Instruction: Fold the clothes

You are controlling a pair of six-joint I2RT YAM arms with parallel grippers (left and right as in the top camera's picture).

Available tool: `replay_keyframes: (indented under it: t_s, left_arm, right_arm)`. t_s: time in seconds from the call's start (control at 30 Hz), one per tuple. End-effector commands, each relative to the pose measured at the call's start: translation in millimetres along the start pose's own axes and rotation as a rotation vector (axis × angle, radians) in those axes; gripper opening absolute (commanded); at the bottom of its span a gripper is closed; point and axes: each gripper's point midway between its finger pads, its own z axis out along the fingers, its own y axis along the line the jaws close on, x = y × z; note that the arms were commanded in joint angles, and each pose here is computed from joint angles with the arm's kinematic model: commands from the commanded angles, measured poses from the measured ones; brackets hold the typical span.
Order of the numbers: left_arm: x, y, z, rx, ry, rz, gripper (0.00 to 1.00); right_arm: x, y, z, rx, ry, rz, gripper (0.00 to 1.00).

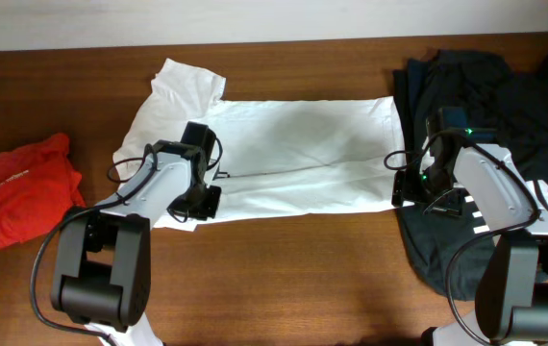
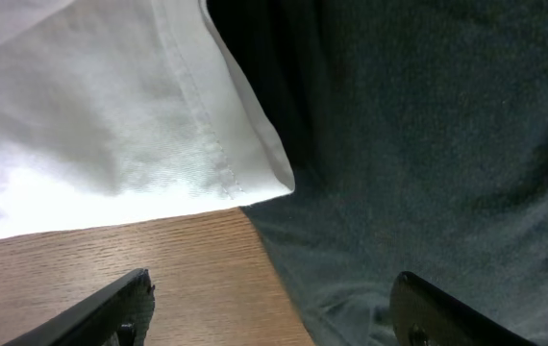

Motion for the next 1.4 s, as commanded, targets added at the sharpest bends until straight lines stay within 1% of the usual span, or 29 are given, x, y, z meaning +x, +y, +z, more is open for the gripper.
replay_keyframes:
  t_s: [0.0, 0.03, 0.17, 0.3, 0.4, 0.5, 0.57, 0.63, 0.67, 0.7, 0.73, 0.8, 0.83, 0.9, 1.07, 1.13, 1.23, 1.33, 1.37]
  left_arm:
    - [8, 0, 8, -0.012, 0.03, 0.011, 0.08]
    - [7, 0, 8, -0.012, 0.028, 0.01, 0.0]
    - [0, 5, 1, -0.035, 0.011, 0.005, 0.0]
    - [-19, 8, -24, -0.044, -0.022, 0.003, 0.01]
    - [-43, 18, -47, -0.1, -0.095, -0.01, 0.0]
    - [-69, 33, -72, -0.169, -0.193, -0.071, 0.01]
    - [-84, 37, -85, -0.189, -0.251, -0.082, 0.01]
    - [-93, 38, -90, -0.19, -0.288, -0.089, 0.16]
    - [-94, 38, -90, -0.191, -0.29, -0.093, 0.16]
    - [-94, 38, -90, -0.191, -0.289, -0.093, 0.16]
    - [-93, 38, -89, -0.194, -0.288, -0.101, 0.2]
    - [-94, 42, -91, -0.213, -0.296, -0.128, 0.2]
    - [-95, 46, -91, -0.23, -0.3, -0.145, 0.27]
    - [-92, 45, -91, -0.23, -0.288, -0.142, 0.29]
    - [-61, 50, -82, -0.236, -0.164, -0.196, 0.3]
    - [-46, 60, -70, -0.239, -0.116, -0.265, 0.29]
    - [-26, 75, -54, -0.236, -0.057, -0.366, 0.29]
    - [-9, 83, -36, -0.161, 0.002, -0.443, 0.3]
    - [-3, 86, -30, -0.129, 0.021, -0.47, 0.33]
  right_arm:
    - [-2, -4, -8, 0.01, -0.028, 0.009, 0.82]
    - [-2, -4, -8, 0.01, -0.028, 0.009, 0.82]
    - [-2, -4, -8, 0.01, -0.028, 0.009, 0.82]
    - [-2, -4, -8, 0.01, -0.028, 0.009, 0.82]
    - [-2, -4, -8, 0.011, -0.027, 0.009, 0.82]
    - [-2, -4, -8, 0.01, -0.028, 0.009, 0.82]
    - [-2, -4, -8, 0.011, -0.028, 0.009, 0.82]
    - [-2, -4, -8, 0.011, -0.028, 0.009, 0.82]
    - [-2, -4, -8, 0.01, -0.028, 0.009, 0.82]
    - [-2, -4, -8, 0.011, -0.028, 0.009, 0.82]
    - [-2, -4, -8, 0.01, -0.028, 0.009, 0.82]
    - [-2, -4, -8, 0.01, -0.028, 0.009, 0.82]
    - [-2, -4, -8, 0.01, -0.028, 0.009, 0.82]
    - [-2, -4, -8, 0.01, -0.028, 0.009, 0.82]
    - [-3, -4, -8, 0.009, -0.029, 0.009, 0.82]
    - [-3, -3, -8, 0.006, -0.031, 0.008, 0.8]
    - [-3, -3, -8, 0.006, -0.03, 0.008, 0.8]
    - [-3, -3, -8, 0.006, -0.031, 0.008, 0.79]
    - [-3, -3, -8, 0.006, -0.031, 0.008, 0.8]
